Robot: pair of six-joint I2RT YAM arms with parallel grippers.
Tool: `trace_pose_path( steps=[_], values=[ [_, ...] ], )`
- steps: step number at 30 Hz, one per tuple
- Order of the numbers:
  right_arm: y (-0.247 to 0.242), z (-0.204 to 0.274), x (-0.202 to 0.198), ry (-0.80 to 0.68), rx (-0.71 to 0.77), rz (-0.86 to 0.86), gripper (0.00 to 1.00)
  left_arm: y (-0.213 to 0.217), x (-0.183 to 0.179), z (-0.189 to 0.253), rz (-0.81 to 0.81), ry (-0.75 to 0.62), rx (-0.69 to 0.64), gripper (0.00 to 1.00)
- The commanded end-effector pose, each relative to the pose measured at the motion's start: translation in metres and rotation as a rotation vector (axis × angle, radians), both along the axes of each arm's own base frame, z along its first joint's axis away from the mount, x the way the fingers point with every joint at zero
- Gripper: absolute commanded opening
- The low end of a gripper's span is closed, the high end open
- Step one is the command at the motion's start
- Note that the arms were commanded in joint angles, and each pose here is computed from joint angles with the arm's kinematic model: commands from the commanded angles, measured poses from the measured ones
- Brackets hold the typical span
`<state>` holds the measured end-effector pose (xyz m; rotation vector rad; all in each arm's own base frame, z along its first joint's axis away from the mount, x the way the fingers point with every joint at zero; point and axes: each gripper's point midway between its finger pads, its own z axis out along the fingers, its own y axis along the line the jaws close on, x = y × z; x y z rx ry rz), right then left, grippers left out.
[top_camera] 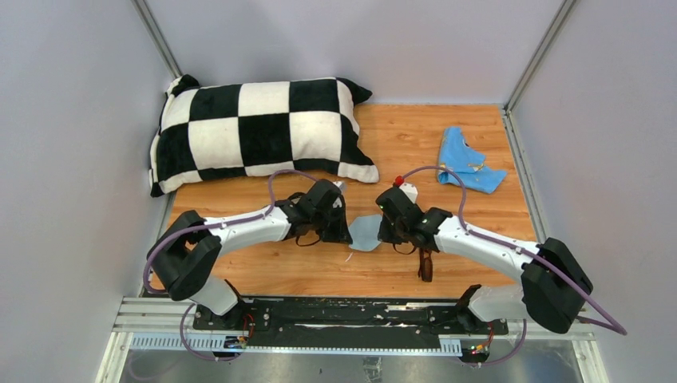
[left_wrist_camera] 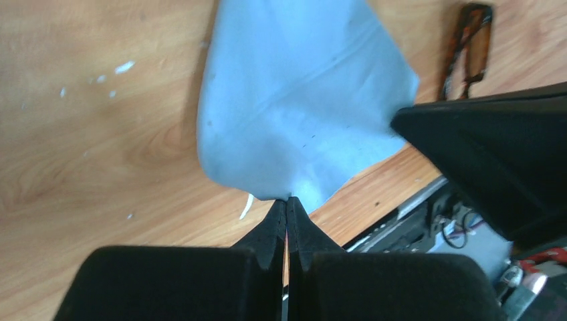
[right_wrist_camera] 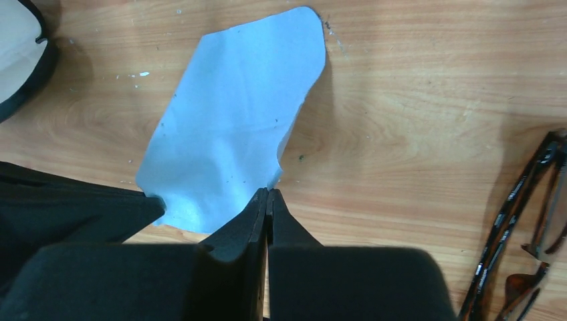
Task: Organize the sunglasses
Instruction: Adjust the glasses cleaning cloth at the center of the board.
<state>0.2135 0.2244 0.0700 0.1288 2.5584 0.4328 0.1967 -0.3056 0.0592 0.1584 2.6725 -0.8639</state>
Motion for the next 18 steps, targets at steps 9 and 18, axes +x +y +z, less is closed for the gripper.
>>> trace_pose_path(
  steps=[9, 18],
  values=[
    [-0.011, 0.094, 0.09, -0.239, -0.055, -0.005, 0.0, -0.039, 0.117, 0.108, -0.034, -0.197, -0.097, 0.0],
    [-0.019, 0.059, 0.06, -0.146, -0.041, 0.038, 0.0, -0.024, 0.097, 0.091, -0.08, -0.218, -0.042, 0.0]
  ],
)
